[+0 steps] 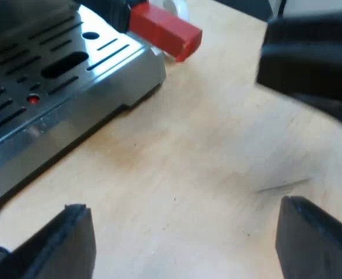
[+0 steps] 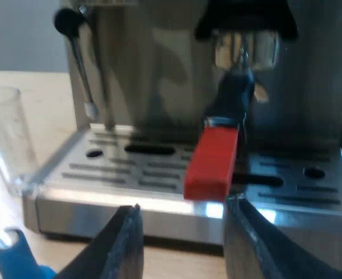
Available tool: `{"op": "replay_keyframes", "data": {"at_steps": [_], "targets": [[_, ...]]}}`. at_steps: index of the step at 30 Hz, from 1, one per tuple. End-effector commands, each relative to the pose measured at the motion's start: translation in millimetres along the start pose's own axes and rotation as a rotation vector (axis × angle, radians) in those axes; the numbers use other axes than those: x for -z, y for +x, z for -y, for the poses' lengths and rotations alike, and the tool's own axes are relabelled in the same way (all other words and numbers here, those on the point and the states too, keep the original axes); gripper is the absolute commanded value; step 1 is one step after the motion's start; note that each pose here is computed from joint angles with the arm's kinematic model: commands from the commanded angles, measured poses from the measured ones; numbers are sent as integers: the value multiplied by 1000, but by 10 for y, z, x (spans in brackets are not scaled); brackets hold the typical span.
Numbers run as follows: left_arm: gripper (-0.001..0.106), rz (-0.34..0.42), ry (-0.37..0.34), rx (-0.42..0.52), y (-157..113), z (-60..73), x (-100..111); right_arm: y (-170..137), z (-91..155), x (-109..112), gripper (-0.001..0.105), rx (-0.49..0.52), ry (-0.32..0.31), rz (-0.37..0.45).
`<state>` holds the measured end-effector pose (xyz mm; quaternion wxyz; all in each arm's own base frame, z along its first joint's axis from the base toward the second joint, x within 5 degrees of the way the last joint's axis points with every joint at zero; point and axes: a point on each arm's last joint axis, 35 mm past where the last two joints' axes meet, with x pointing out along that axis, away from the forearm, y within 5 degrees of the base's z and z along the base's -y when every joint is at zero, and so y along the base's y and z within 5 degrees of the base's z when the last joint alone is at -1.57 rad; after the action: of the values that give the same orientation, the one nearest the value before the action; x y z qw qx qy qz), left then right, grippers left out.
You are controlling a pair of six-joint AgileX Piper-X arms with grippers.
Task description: Grind coffee beans and then tamp
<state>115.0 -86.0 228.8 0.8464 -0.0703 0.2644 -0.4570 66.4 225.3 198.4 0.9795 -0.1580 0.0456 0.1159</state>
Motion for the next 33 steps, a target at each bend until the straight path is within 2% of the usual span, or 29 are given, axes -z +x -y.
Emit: {"op": "replay_keyframes", "data": {"at_steps": [1, 9, 13, 16, 18, 23, 26, 28, 30, 32, 33], "targets": [[66, 7, 3, 13, 1, 13, -17, -17, 34, -170, 36, 20, -8, 5], [66, 11, 6, 19, 1, 16, -23, -26, 31, -670, 36, -77, -134, -59], [66, 15, 8, 20, 1, 17, -28, 21, 61, -835, 36, -86, -97, -88], [66, 15, 8, 20, 1, 17, -28, 110, 118, -915, 36, -112, -48, -142], [66, 15, 8, 20, 1, 17, -28, 212, 200, -953, 36, -139, -26, -218], [66, 15, 8, 20, 1, 17, -28, 392, 408, -1034, 36, -125, 13, -347], [66, 15, 8, 20, 1, 17, -28, 498, 527, -1098, 37, -153, 38, -424], [66, 18, 10, 20, 1, 17, -31, 561, 580, -1130, 45, -178, 56, -459], [66, 18, 10, 20, 1, 17, -31, 626, 620, -1153, 59, -175, 71, -475], [66, 18, 10, 20, 1, 17, -31, 672, 628, -1151, 64, -176, 81, -484], [66, 18, 10, 20, 1, 17, -31, 705, 629, -1136, 63, -185, 87, -497]]}}
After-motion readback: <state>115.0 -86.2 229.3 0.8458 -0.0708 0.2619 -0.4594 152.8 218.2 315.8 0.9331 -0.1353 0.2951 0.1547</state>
